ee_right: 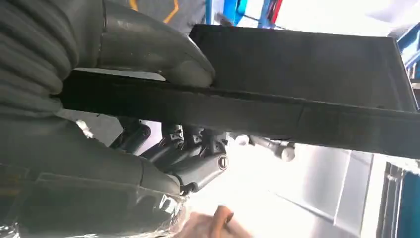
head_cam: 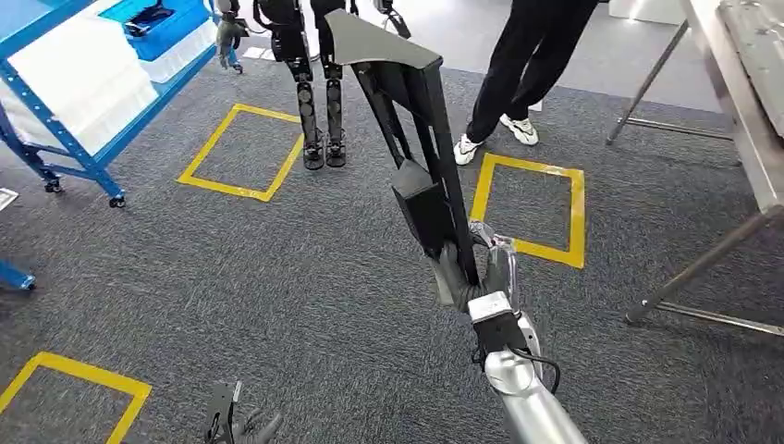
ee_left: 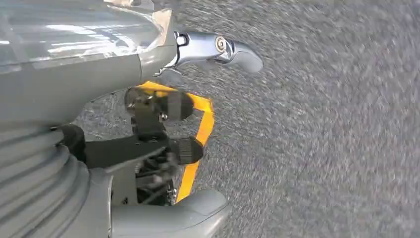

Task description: Take the parts from the cabinet and place them on the table.

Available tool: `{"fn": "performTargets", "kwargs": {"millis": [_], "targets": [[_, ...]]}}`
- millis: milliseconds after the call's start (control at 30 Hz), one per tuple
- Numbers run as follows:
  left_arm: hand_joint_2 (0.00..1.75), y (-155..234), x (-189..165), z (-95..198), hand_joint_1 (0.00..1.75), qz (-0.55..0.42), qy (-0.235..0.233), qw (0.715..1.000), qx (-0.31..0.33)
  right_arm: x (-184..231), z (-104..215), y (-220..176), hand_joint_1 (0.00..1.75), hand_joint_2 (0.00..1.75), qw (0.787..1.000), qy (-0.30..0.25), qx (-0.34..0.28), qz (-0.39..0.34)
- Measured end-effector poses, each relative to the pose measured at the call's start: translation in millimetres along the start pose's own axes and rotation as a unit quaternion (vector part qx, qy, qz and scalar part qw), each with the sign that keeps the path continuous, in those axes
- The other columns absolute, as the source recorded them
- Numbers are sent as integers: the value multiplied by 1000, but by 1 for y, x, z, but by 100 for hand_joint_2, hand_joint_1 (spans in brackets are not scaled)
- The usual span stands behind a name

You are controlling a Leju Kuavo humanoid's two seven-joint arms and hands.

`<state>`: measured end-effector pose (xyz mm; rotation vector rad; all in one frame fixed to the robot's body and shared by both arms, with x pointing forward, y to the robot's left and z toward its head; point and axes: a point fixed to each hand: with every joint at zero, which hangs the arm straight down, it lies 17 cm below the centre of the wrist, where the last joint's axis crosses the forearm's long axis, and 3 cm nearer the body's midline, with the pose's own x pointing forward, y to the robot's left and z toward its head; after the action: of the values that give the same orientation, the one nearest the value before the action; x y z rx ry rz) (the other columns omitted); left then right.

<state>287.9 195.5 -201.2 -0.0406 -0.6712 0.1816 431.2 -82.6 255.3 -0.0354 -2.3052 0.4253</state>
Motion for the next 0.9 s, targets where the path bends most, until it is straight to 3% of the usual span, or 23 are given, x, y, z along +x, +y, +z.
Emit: {"fn": "performTargets", "kwargs": {"millis": [200, 500, 900], "targets": [[175, -4, -1, 0, 0, -6, 4, 1000, -2, 2, 0, -9, 175, 175, 999, -8, -4, 43], [175, 1, -8, 2, 0, -1, 11, 1000, 3, -2, -5, -40, 175, 175, 965, -32, -31, 259], [175, 6, -15, 3, 0, 0, 20, 1000, 3, -18, -7, -67, 175, 175, 950, -19, -38, 311]]}}
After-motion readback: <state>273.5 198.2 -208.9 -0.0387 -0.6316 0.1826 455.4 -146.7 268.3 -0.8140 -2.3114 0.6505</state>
